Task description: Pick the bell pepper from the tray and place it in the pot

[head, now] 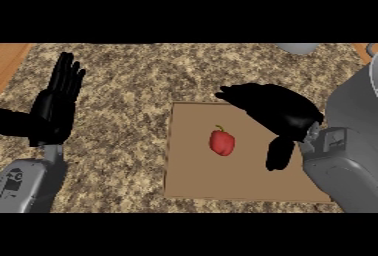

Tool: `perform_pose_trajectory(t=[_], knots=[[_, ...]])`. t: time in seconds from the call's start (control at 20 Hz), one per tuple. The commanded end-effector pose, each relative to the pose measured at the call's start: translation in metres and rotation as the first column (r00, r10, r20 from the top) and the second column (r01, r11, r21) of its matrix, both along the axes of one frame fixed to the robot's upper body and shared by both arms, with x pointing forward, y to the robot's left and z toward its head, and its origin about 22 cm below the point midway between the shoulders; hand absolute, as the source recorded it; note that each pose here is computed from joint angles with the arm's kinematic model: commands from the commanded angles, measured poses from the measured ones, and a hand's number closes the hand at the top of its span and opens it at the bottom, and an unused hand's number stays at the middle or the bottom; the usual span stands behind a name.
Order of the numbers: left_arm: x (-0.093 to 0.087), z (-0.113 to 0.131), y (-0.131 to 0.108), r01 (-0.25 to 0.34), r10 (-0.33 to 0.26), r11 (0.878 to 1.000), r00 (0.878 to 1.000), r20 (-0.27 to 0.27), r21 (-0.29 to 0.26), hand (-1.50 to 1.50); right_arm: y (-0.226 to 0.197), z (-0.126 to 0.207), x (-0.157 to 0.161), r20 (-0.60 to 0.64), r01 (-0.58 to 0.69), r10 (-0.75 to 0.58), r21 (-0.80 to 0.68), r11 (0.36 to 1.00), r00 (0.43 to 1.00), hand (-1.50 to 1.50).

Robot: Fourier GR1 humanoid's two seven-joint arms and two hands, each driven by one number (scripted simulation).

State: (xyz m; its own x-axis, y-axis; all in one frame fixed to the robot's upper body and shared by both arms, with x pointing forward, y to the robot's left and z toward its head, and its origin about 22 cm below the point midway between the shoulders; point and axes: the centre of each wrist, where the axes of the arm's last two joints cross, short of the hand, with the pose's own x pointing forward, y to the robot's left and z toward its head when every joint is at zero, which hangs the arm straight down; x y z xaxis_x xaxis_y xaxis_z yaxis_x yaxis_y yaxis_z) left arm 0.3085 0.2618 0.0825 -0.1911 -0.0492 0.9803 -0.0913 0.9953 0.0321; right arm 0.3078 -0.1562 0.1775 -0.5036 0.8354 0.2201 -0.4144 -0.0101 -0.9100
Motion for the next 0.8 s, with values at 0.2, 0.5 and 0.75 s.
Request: perform_pose_trajectory(t=[0.2, 0.5, 0.75], knots=[[0.001, -0.009, -0.005, 0.014, -0.014, 1.0, 1.0, -0.002, -0.013, 0.0, 0.024, -0.047, -0.002, -0.065, 0.017, -0.02, -0.044, 0.999, 0.998, -1.5], [-0.01, -0.004, -0.006, -0.006, 0.006, 1.0, 1.0, -0.021, -0.005, 0.0, 0.023, -0.055, 0.003, -0.033, -0.035, 0.035, -0.007, 0.999, 0.999, -1.5], [-0.018, -0.008, 0.017, 0.007, -0.007, 1.0, 1.0, 0.001, 0.008, 0.0, 0.022, -0.052, -0.011, -0.024, -0.031, 0.031, -0.005, 0.999, 0.999, -1.5]])
